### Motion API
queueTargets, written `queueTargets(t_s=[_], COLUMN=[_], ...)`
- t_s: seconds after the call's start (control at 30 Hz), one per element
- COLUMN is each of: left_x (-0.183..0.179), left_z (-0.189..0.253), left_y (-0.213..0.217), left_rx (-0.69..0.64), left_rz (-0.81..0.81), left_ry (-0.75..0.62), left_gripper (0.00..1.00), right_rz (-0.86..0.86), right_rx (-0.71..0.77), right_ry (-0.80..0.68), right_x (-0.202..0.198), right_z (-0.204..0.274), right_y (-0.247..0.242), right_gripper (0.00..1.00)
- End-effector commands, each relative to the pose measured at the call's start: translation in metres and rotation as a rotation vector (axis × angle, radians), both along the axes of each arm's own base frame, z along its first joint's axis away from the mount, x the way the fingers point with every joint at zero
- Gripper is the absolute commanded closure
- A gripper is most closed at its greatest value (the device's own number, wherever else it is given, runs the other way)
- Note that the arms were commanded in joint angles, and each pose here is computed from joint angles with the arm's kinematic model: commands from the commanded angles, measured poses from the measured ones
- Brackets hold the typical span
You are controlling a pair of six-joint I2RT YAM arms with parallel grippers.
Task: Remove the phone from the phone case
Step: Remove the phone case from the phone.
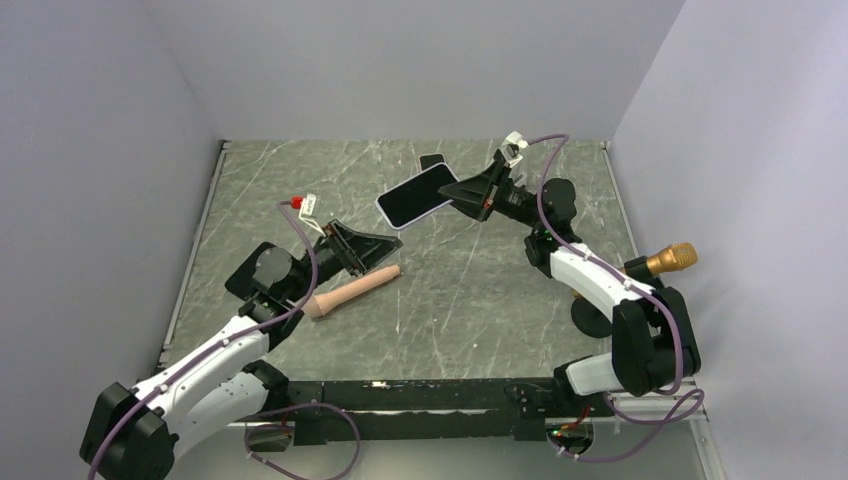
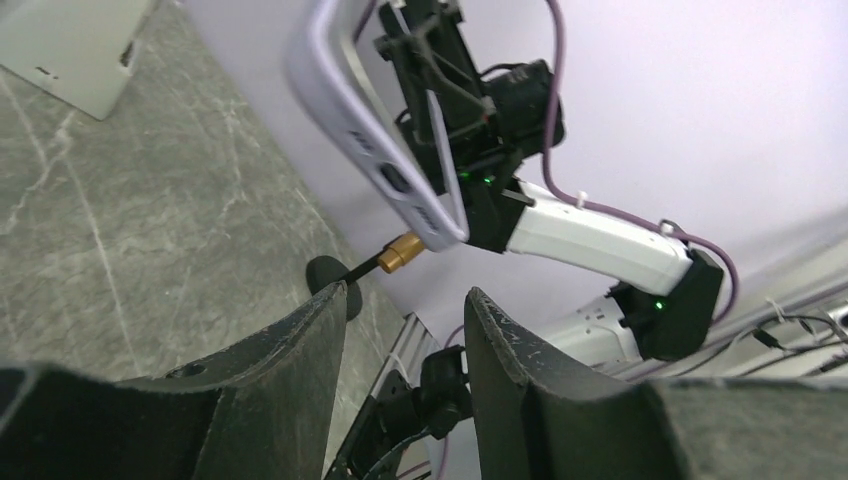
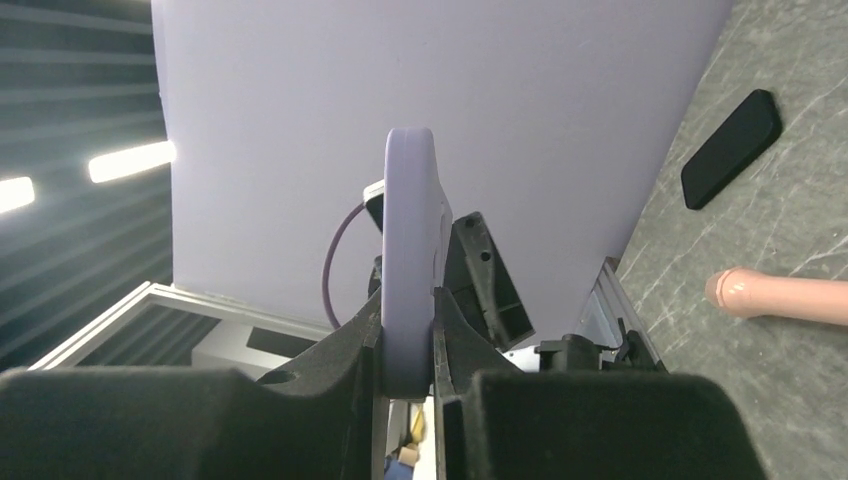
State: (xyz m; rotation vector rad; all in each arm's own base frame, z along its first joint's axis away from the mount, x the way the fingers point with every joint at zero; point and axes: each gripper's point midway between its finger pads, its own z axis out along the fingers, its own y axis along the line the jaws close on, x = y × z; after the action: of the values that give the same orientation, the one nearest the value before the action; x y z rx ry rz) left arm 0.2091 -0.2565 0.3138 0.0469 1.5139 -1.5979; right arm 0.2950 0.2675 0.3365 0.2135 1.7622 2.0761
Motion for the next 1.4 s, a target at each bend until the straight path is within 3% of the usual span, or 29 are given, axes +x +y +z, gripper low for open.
queueTargets(t_s=[0.0, 0.17, 0.33, 0.87, 1.03, 1.2, 1.37], left_x=[0.011, 0.013, 0.013, 0.023, 0.022, 0.021, 0.034], left_z=[0.028, 0.038, 0.039, 0.036, 0.036, 0.04, 0.024], left_y=[0.003, 0.001, -0.001, -0.003, -0.007, -0.004, 0.01], left_rx=[-0.059, -0.067, -0.066, -0.074, -0.074, -0.083, -0.13], left_rz=[0.057, 0.059, 0.05, 0.073, 0.051, 0.018, -0.019], left_ry=[-0.045, -0.065, -0.063, -0.053, -0.079, -0.192, -0.138], left_gripper=[0.48, 0.39, 0.4, 0.63, 0.82, 0.99, 1.0], right_rz=[-0.032, -0.039, -0.043, -0.028, -0.016, 0.035, 0.089], right_rx=[0.051, 0.048, 0.05, 0.061, 0.083, 0.148, 0.253], right_ry=[-0.118, -0.114, -0.116, -0.122, -0.127, -0.13, -0.158], right_x=[-0.011, -0.012, -0.011, -0.021, -0.024, -0.036, -0.053], right_z=[0.039, 0.038, 0.039, 0.04, 0.046, 0.063, 0.089], right_y=[-0.004, -0.005, -0.004, -0.005, -0.005, -0.006, -0.014], right_gripper=[1.0, 1.0, 1.0, 1.0, 1.0, 1.0, 1.0])
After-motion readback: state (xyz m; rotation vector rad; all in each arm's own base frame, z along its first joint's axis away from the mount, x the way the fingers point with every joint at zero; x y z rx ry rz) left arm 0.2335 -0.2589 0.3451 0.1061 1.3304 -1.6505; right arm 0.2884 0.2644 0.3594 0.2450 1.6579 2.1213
